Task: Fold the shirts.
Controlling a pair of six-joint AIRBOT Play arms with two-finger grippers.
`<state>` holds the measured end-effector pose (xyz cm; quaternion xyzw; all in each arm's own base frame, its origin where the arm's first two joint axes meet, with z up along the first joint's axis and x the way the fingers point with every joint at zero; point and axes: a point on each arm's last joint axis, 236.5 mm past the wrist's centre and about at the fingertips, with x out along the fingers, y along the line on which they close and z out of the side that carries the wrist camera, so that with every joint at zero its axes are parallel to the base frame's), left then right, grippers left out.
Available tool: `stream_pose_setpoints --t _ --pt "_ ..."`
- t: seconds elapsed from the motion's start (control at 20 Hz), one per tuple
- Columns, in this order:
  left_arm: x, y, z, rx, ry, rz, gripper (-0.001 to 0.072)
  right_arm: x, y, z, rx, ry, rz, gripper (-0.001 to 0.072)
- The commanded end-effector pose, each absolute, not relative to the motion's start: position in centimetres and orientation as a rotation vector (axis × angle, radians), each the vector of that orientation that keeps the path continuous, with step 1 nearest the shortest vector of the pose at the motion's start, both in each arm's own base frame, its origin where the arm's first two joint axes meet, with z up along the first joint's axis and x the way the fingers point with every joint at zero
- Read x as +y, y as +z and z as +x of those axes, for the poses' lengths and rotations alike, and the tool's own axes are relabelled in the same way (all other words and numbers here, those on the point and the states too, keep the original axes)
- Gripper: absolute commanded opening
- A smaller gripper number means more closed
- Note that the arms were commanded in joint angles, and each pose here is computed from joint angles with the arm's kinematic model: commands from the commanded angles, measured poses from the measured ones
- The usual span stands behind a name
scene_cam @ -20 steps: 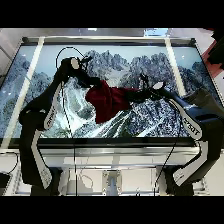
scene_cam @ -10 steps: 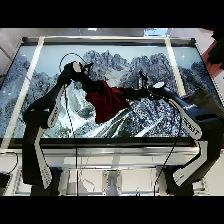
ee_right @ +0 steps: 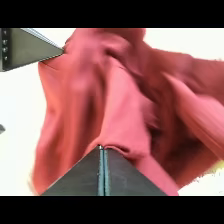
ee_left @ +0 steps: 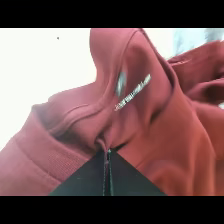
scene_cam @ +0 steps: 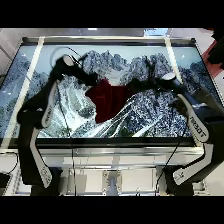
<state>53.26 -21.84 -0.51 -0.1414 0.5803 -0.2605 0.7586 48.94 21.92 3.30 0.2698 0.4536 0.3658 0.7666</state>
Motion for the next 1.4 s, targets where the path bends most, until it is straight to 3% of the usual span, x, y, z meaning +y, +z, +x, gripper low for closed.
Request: stream_pose_setpoints --t 0.0,0.25,0.45,0.6,0.7,0.85,1.0,1.15,1.35 --pt "-20.0 10.0 53.4 1.06 -0.621 -0.316 0.0008 20.0 12.7 48.5 0.852 0.847 0.505 0.0029" --pt "-19.9 29.9 46.2 0.638 -0.733 -0.164 0.0007 18.8 31.2 43.4 0.515 0.842 0.259 0.0029" --pt "-21.7 44.6 35.7 0.223 -0.849 -0.058 0.0006 16.6 45.7 36.9 0.161 0.751 0.104 0.0026" --pt "-24.9 47.4 28.7 0.142 -0.988 -0.002 0.0006 14.5 53.5 33.4 -0.083 0.65 0.06 0.0025" --pt "-26.4 47.4 27.0 0.136 -1.035 0.031 0.0006 13.9 55.7 32.9 -0.167 0.625 0.085 0.0025" --pt "-24.4 45.2 30.8 0.19 -0.845 0.082 0.0006 13.4 55.8 35.1 -0.189 0.607 0.13 0.0025" --pt "-18.1 37.8 36.3 0.43 -0.494 0.136 0.0006 13.1 54.1 40.3 -0.19 0.592 0.264 0.0025" --pt "-12.3 26.7 36.9 0.799 -0.238 0.233 0.0007 17.8 44.9 48.0 0.038 0.676 0.35 0.0026" --pt "-10.7 11.1 34.3 1.189 -0.179 0.327 0.0007 29.3 26.6 54.9 0.412 0.797 0.383 0.0026"
